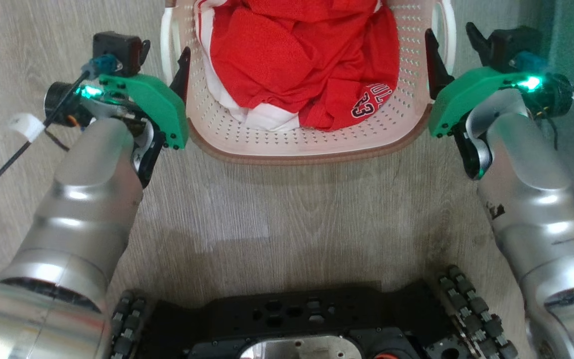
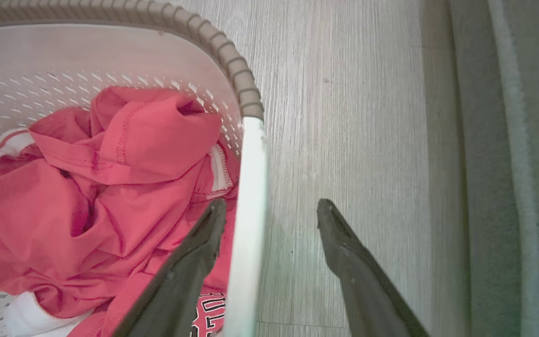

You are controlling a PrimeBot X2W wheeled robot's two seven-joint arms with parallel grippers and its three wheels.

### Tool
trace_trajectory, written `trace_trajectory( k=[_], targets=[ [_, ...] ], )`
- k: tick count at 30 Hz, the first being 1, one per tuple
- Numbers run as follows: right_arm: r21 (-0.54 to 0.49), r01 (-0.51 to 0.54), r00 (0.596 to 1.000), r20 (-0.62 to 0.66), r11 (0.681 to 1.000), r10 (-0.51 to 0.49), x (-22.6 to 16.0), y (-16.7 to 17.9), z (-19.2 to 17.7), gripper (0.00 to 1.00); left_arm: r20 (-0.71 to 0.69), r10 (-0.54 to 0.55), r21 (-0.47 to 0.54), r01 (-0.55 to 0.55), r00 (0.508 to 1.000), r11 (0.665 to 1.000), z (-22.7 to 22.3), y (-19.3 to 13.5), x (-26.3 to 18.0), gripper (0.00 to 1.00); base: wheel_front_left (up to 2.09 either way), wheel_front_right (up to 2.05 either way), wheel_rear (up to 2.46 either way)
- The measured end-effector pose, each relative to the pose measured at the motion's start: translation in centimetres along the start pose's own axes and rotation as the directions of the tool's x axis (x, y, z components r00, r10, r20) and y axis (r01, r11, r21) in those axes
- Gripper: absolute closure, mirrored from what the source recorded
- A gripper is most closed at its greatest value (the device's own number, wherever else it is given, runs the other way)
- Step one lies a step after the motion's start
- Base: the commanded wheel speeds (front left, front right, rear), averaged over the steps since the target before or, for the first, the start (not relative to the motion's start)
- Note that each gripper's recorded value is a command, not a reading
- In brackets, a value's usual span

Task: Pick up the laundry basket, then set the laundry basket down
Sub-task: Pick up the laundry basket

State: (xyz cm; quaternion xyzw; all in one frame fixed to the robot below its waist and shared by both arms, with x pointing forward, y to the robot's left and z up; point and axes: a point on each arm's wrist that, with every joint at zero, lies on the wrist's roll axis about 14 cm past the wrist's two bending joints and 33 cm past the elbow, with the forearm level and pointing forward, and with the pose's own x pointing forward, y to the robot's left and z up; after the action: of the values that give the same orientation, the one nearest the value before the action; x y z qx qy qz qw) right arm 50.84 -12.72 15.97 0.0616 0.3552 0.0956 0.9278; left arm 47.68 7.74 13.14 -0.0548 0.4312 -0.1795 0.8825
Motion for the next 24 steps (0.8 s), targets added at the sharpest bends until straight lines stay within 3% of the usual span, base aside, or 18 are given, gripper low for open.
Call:
trace_trajectory(
  k=[1,2,3,4,24],
  targets=[
    [0.003,-0.003,1.000,-0.010,1.000,0.003,0.2,0.1,-0.3,0.00,-0.008,0.001,-0.003,-0.001,1.000,1.000,-0.1,0.1,0.0,0.00,0.00,0.00,0.00],
    [0.007,-0.004,1.000,-0.020,1.000,0.005,0.3,0.2,-0.5,0.44,-0.013,0.005,-0.012,-0.005,1.000,1.000,-0.2,0.2,0.0,0.17,0.00,0.00,0.00],
    [0.013,-0.006,1.000,-0.029,1.000,0.006,0.5,0.3,-0.7,0.77,-0.016,0.007,-0.020,-0.007,1.000,1.000,-0.3,0.3,0.0,0.68,0.00,0.00,0.00],
    [0.015,-0.008,0.999,-0.040,1.000,0.008,0.6,0.4,-0.9,1.00,-0.021,0.005,-0.022,-0.005,1.000,1.000,-0.3,0.2,0.1,1.00,0.00,0.00,0.00],
    [-0.008,-0.053,0.995,-0.081,0.999,0.052,0.2,2.6,0.0,1.00,-0.108,-0.019,-0.145,0.003,0.994,0.989,0.4,-1.0,-1.8,1.00,0.00,0.00,0.00]
  ],
)
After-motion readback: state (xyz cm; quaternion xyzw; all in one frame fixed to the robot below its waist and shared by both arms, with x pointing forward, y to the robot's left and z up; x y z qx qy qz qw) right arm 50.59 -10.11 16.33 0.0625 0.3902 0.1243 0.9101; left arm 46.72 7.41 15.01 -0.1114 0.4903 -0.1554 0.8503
